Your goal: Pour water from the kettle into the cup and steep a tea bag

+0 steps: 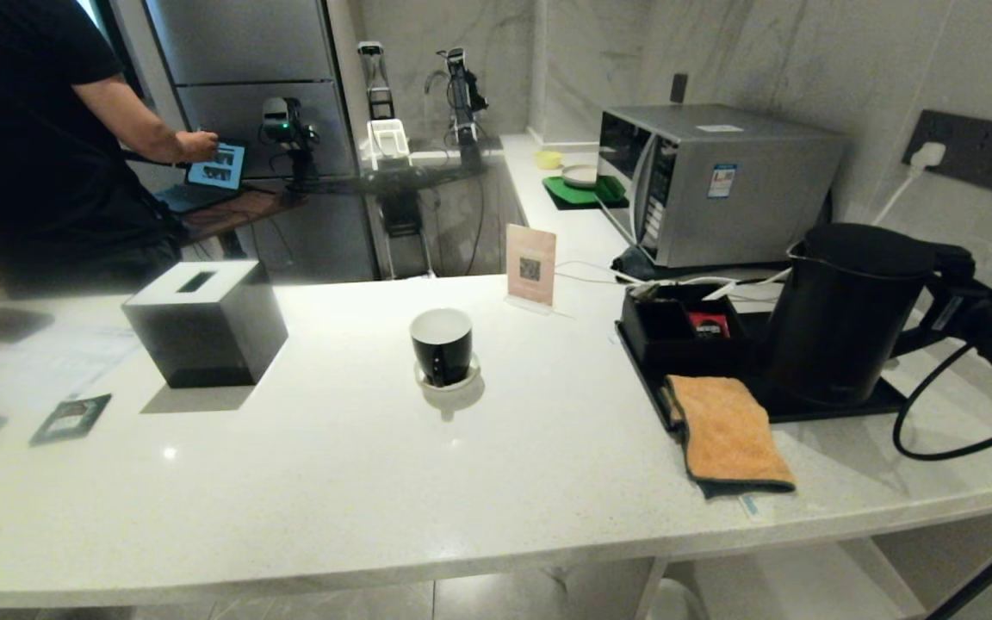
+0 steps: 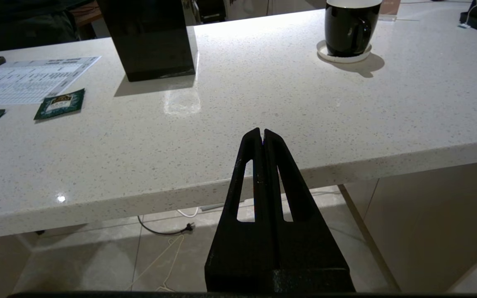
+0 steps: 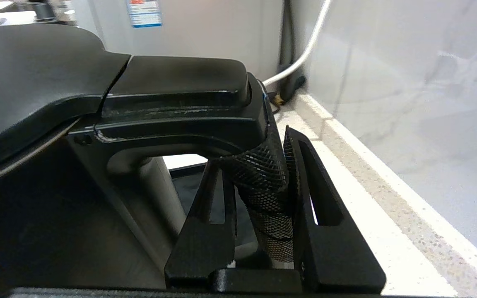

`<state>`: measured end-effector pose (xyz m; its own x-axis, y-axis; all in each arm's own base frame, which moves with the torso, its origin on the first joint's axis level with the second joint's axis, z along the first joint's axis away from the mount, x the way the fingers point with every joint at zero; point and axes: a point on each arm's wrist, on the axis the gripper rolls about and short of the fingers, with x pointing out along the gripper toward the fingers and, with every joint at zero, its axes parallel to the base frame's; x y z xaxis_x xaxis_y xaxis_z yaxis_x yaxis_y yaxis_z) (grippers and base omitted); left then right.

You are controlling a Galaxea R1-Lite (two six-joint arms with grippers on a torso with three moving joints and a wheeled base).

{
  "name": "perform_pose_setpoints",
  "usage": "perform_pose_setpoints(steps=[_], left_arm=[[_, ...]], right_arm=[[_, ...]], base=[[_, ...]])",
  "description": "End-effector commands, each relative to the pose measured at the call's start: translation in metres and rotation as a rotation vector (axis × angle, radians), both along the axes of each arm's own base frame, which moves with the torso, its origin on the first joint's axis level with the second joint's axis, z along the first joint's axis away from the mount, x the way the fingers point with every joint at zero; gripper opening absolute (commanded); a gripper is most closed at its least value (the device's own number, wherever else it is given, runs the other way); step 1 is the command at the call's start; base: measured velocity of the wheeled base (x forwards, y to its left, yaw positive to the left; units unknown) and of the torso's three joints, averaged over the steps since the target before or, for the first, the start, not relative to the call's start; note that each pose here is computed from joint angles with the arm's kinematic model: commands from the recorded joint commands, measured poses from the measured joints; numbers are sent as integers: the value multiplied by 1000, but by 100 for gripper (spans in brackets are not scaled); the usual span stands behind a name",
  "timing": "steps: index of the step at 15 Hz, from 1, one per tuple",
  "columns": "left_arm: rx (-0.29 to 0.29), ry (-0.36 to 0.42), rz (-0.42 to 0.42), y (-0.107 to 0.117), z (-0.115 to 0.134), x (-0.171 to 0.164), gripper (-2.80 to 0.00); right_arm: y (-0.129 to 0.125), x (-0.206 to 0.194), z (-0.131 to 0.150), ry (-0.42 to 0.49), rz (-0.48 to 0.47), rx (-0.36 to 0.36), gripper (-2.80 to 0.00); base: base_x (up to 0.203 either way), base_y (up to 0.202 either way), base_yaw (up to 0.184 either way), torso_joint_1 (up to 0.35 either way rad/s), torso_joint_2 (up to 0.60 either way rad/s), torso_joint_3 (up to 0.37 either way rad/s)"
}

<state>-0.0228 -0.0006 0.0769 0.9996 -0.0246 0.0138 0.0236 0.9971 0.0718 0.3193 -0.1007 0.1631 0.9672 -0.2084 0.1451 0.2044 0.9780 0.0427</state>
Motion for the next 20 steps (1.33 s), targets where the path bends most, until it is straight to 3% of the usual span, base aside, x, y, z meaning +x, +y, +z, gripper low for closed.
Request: perform_pose_setpoints(steps=[1, 11, 20], left_arm=[[1, 0, 0, 0, 0, 0, -280], [1, 2, 0, 0, 0, 0, -280], [1, 2, 0, 0, 0, 0, -280]], right_arm=[[7, -9, 10, -22, 16, -6, -280], [80, -30, 14, 0, 235, -2, -280], [84, -37, 11, 14, 250, 1, -280]], base=[[0, 0, 0, 0, 0, 0], [0, 0, 0, 0, 0, 0], [0, 0, 0, 0, 0, 0]])
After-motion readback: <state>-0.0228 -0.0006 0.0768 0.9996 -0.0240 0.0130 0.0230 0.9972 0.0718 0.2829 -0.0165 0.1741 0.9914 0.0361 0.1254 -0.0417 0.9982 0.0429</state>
